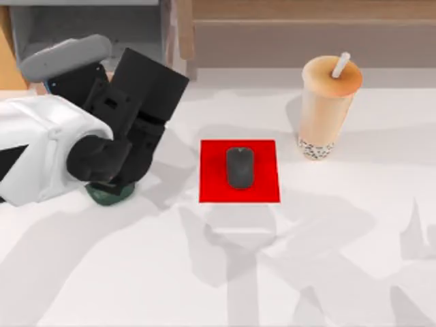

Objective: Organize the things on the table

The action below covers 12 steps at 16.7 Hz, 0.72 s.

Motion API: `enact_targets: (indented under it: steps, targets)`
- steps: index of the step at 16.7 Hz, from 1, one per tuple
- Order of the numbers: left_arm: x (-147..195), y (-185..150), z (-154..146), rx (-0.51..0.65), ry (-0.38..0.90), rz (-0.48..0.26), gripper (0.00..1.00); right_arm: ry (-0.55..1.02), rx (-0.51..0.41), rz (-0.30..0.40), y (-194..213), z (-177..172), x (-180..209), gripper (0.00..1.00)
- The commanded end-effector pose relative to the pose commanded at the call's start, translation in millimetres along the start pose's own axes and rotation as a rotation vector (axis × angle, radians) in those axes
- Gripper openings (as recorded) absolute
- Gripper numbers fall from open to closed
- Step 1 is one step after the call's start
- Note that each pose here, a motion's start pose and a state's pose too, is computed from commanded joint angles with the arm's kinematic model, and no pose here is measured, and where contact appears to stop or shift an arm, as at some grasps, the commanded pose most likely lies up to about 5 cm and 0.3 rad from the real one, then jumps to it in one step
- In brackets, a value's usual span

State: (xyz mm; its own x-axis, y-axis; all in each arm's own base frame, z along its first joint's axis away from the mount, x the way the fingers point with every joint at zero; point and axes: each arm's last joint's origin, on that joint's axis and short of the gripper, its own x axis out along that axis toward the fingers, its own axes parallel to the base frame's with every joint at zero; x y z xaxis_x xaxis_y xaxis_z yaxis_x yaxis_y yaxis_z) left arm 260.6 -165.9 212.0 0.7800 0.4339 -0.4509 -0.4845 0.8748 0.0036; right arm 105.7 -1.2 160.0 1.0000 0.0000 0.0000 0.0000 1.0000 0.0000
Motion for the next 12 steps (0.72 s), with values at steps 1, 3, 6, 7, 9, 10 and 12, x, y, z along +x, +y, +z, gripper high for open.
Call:
enact_targets:
  steps: [1, 3, 6, 7, 9, 10, 12]
  targets:
    - [-0.1, 0.1, 0.1, 0.0, 0.0, -0.001, 1.0, 0.0, 0.0, 0.0, 0.0, 0.0, 0.0, 1.0]
    - [-3.1, 5.1, 3.0, -0.01, 0.012, -0.028, 1.0, 0.0, 0.0, 0.0, 0.0, 0.0, 0.0, 1.0]
    - [-9.9, 29.9, 9.0, -0.026, 0.058, -0.119, 1.0, 0.0, 0.0, 0.0, 0.0, 0.0, 0.0, 1.0]
    - [-13.5, 41.6, 11.0, -0.035, 0.074, -0.164, 1.0, 0.0, 0.0, 0.0, 0.0, 0.0, 0.0, 1.0]
    - [-21.3, 68.5, 13.1, -0.05, 0.091, -0.263, 1.0, 0.0, 0.0, 0.0, 0.0, 0.0, 0.0, 1.0]
    - [-24.9, 82.8, 12.3, -0.054, 0.091, -0.314, 1.0, 0.0, 0.0, 0.0, 0.0, 0.0, 0.0, 1.0]
    - [-31.5, 112.3, 7.4, -0.057, 0.07, -0.414, 1.0, 0.0, 0.0, 0.0, 0.0, 0.0, 0.0, 1.0]
